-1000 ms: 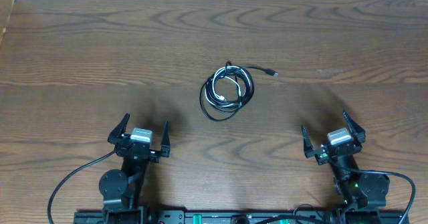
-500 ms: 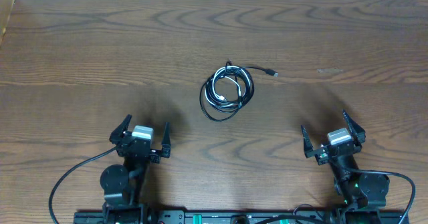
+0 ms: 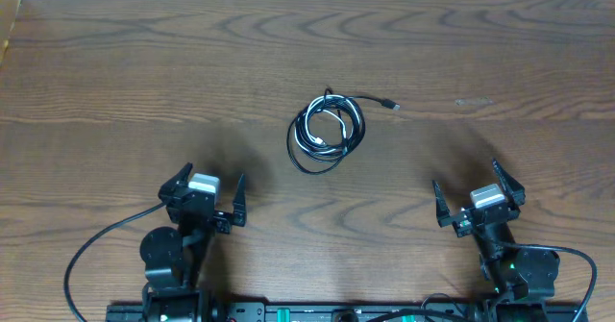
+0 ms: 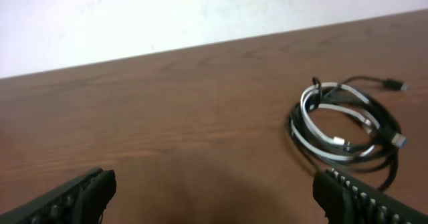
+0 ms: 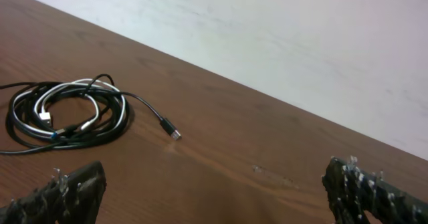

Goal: Untangle cables

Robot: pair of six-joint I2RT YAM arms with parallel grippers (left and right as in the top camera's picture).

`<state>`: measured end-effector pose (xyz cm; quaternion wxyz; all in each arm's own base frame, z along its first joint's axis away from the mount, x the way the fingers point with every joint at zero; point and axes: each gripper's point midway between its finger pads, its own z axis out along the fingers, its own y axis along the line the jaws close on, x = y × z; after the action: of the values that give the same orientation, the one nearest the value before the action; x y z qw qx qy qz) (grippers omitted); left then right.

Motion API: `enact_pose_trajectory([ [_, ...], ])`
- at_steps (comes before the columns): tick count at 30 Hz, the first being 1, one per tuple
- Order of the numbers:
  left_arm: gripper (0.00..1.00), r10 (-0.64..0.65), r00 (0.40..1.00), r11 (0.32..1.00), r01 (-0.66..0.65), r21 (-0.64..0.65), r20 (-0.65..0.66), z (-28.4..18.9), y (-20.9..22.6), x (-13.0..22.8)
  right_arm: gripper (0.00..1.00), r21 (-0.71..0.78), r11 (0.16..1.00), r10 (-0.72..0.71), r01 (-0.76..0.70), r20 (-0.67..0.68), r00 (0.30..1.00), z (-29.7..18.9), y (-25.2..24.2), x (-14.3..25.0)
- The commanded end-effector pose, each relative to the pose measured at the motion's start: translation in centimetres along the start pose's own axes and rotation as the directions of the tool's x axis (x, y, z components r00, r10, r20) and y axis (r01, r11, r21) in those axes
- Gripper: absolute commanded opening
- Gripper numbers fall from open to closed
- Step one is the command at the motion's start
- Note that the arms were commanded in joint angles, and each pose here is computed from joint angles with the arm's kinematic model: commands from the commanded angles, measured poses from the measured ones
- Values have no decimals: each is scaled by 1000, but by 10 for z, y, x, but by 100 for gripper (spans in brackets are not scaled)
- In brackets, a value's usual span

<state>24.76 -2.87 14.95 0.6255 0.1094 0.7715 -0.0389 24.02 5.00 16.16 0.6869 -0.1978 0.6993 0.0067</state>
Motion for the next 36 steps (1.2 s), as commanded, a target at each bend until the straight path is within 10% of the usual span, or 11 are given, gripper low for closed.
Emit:
enact_pose_trajectory([
  [1, 100, -42, 998, 999, 42, 7, 38, -4, 2, -33, 99, -7, 1000, -2, 2, -5, 1000, 0, 1, 2],
  [36, 100, -148, 987, 977, 156, 145, -64, 23, -6, -90, 99, -7, 1000, -2, 2, -5, 1000, 0, 1, 2],
])
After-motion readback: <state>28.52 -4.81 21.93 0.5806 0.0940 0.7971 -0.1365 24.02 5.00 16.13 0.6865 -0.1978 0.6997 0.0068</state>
